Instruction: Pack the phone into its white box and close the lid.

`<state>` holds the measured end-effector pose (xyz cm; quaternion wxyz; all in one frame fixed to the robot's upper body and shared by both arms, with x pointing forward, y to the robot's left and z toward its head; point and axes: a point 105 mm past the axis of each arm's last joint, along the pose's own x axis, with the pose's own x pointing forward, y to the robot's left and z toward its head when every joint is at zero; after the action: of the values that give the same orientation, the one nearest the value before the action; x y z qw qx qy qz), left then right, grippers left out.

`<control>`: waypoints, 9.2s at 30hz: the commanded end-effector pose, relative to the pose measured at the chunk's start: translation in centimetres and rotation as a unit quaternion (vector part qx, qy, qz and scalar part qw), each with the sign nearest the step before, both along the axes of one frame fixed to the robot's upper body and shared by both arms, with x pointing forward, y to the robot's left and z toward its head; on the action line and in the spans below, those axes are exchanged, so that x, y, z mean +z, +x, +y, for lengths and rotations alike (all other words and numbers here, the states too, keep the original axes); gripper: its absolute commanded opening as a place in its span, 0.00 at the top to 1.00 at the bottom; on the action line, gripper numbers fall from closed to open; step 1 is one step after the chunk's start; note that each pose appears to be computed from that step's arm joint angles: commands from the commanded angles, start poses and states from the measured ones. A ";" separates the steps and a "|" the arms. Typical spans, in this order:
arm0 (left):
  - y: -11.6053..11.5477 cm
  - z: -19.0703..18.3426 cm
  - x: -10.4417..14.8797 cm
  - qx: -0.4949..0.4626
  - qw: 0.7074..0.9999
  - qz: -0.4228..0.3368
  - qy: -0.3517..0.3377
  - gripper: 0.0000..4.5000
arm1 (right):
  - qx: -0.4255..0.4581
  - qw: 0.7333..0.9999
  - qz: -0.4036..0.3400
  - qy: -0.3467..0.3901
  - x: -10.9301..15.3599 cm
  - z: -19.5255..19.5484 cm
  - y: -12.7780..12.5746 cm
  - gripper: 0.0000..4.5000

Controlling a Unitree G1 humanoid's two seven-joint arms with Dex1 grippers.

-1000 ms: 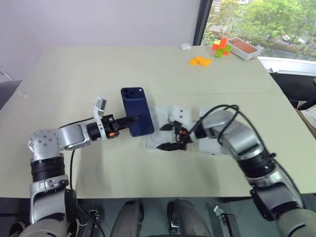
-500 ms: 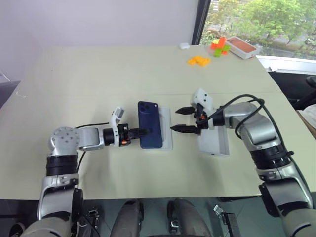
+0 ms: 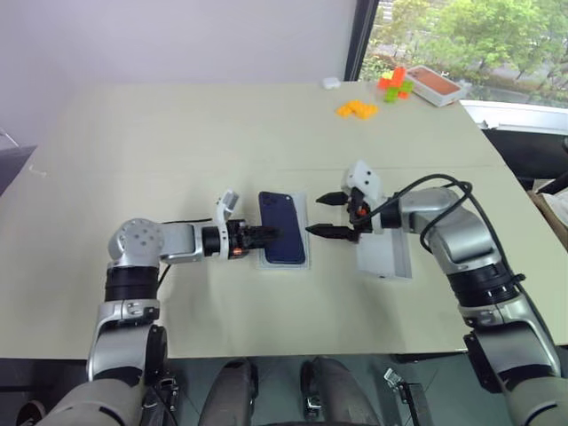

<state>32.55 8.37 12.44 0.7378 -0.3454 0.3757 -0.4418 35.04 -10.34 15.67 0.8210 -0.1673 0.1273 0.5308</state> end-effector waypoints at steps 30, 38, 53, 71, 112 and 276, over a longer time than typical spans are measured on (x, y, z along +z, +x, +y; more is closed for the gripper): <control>-0.6 1.2 2.3 -0.033 0.992 -0.076 0.096 0.00 | 0.017 0.999 -0.030 0.001 0.6 1.5 0.4 0.10; -1.7 3.1 3.5 -0.031 0.988 -0.103 0.110 0.00 | 0.019 0.999 -0.030 0.003 0.6 1.8 0.5 0.10; -0.3 4.4 5.4 0.035 0.973 -0.201 0.108 0.00 | 0.004 0.999 -0.035 0.023 1.0 2.2 1.2 0.10; -0.9 5.8 4.8 0.010 0.914 -0.374 0.156 0.00 | -0.113 0.993 -0.025 0.008 2.8 -1.4 1.1 0.10; -2.1 5.6 5.8 0.026 0.872 -0.467 0.146 0.12 | -0.348 0.917 0.185 -0.068 0.6 -4.4 0.3 0.10; -2.2 10.3 8.1 0.178 0.874 -0.437 0.114 0.12 | -0.197 0.670 0.539 0.471 3.8 13.2 -1.5 0.97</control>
<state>30.78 18.63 19.66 0.9269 -0.0956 0.0126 -0.3627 33.88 1.86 18.81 0.6803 0.5678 0.3169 0.3381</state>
